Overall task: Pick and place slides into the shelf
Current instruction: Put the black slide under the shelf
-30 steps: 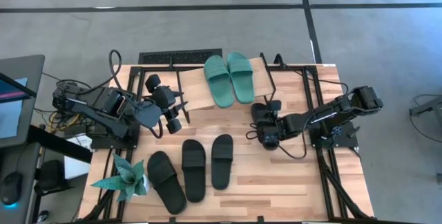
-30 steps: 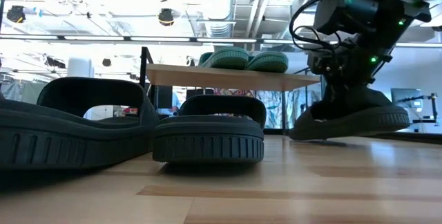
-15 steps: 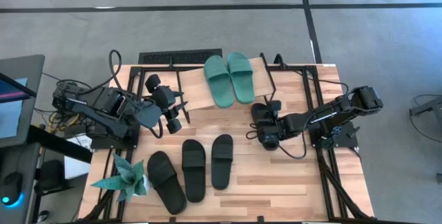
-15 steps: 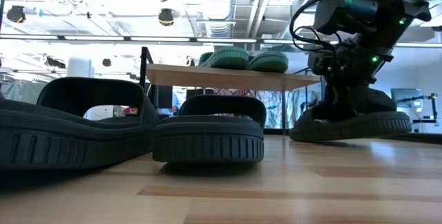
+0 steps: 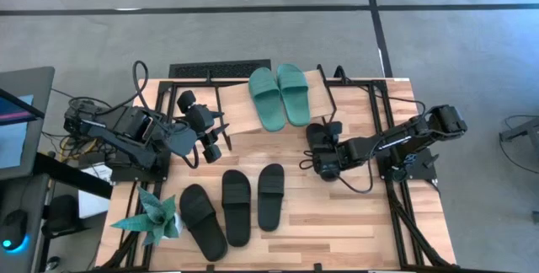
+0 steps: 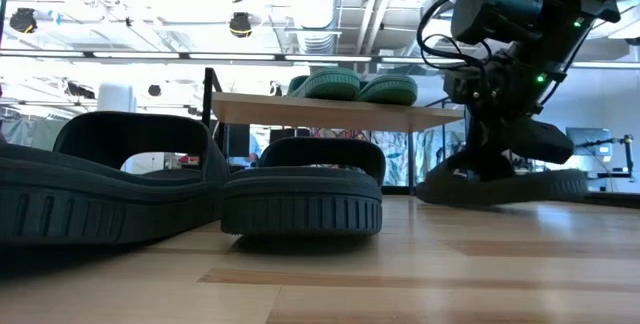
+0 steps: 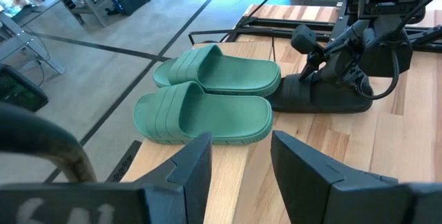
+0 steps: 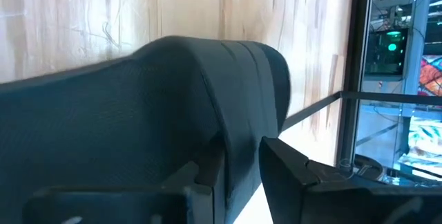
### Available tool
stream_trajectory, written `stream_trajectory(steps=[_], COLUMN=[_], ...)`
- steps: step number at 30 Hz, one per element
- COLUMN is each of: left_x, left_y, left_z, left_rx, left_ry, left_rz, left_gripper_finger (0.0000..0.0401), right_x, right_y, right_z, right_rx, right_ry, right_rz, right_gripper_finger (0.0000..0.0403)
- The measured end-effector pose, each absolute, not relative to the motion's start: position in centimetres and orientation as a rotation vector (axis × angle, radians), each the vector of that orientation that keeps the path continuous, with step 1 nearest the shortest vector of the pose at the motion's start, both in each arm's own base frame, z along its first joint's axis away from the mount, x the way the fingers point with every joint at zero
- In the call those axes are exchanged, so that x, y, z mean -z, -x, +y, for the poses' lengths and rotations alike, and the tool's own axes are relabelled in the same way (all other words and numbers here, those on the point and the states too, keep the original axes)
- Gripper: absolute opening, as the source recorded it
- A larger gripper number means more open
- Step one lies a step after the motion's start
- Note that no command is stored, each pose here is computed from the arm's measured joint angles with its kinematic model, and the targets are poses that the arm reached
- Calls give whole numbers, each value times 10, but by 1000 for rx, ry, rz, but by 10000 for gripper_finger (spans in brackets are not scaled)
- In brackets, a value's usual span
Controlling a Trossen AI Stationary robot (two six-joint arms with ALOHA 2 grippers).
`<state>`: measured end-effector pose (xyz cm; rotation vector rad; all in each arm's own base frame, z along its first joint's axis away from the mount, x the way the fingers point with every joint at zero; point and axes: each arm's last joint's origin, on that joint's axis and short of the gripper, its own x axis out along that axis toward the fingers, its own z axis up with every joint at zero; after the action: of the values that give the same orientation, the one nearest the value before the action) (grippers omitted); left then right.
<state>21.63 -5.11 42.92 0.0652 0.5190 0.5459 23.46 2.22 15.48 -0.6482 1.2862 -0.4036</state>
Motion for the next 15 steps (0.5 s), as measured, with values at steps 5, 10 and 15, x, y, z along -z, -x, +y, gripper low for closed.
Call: stream_trajectory(steps=[5, 10, 15], left_x=[-429, -429, -429], left_y=[-216, -216, -216], left_z=[-51, -51, -51], left_rx=[-546, -546, -546], left_ry=[-65, -65, -65], left_rz=[519, 519, 519], left_gripper_finger=[139, 139, 139], right_x=[-155, -155, -155], right_y=[-235, -234, -233], right_z=[22, 23, 22], right_rx=[388, 387, 384], right_ry=[671, 675, 682], right_rz=[1293, 1296, 1311], right_gripper_finger=[73, 73, 73])
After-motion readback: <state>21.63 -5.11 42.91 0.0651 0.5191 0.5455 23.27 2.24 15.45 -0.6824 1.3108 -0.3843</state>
